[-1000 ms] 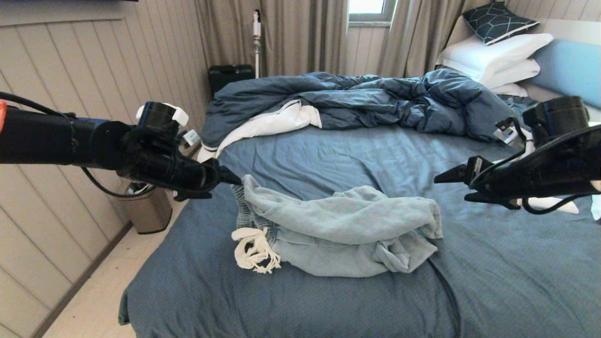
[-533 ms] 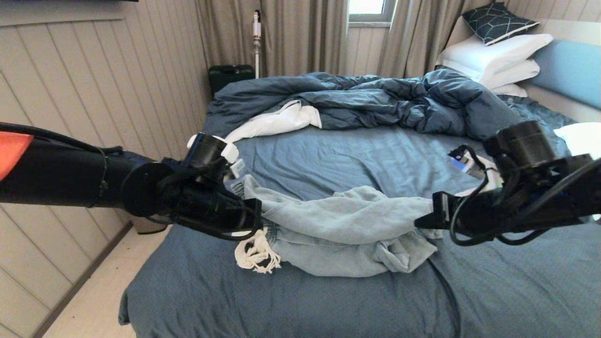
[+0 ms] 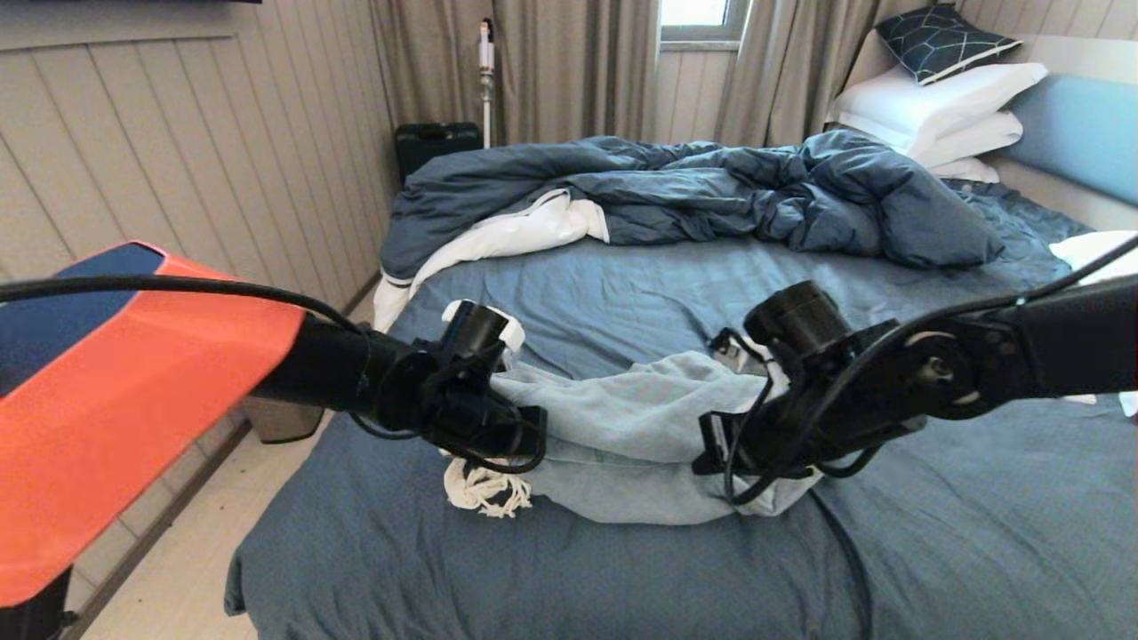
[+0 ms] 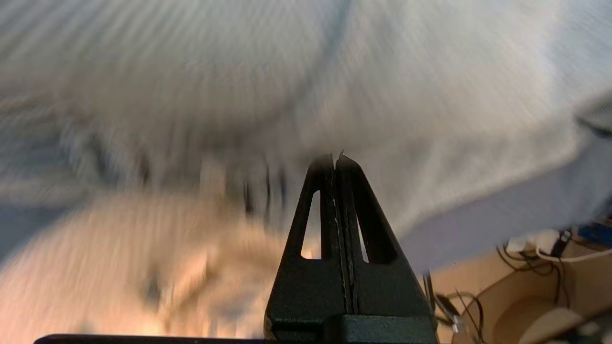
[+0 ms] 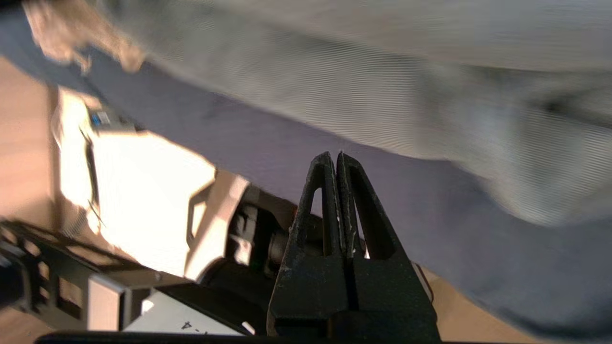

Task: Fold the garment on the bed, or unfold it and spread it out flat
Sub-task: Fold the blue shorts

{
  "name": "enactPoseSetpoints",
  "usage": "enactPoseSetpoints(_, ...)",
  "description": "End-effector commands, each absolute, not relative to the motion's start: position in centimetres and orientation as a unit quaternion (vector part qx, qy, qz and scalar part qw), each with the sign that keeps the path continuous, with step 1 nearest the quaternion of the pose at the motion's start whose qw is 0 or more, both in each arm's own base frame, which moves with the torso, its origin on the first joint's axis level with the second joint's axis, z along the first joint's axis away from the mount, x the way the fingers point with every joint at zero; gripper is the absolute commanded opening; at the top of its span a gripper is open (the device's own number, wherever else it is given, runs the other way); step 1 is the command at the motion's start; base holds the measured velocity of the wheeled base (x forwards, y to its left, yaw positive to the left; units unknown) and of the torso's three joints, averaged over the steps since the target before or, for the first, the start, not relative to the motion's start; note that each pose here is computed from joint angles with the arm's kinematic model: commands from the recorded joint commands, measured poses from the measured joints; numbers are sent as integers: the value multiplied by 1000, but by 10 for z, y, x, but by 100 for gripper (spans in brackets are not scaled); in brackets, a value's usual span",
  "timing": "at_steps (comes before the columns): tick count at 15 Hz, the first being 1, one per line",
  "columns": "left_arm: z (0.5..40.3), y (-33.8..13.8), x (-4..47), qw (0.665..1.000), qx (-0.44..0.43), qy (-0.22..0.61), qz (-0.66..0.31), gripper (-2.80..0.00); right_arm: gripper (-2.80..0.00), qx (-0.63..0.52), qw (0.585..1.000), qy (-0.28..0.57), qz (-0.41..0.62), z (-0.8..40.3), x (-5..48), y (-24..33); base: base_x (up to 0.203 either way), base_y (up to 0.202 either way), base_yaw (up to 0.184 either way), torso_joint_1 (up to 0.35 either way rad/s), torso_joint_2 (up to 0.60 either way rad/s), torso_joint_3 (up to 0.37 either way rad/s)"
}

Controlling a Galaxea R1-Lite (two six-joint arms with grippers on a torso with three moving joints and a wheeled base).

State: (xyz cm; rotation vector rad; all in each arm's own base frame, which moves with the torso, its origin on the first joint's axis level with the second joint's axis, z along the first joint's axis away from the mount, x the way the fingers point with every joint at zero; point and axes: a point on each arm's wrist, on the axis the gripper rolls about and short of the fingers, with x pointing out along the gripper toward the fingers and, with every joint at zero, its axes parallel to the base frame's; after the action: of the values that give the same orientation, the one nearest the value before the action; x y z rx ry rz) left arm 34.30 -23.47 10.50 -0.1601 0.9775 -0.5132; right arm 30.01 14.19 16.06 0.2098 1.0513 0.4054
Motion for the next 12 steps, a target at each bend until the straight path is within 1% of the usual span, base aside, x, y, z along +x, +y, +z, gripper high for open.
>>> enactPoseSetpoints(1,82,-244,357,843,-74,476,-238,-280,-280,78,823,525,202,138,310,168,0,0,0,0,0,0)
enactPoseSetpoints(4,87,-255,374,853,-87,455,-241,-280,-280,61,824,524,206,127,323,190,0,0,0,0,0,0)
enactPoseSetpoints(6,96,-257,380,867,-91,433,-229,-280,-280,59,834,511,199,125,337,201,0,0,0,0,0,0)
enactPoseSetpoints(12,117,-247,366,870,-93,426,-229,-280,-280,42,879,457,132,119,381,218,0,0,0,0,0,0)
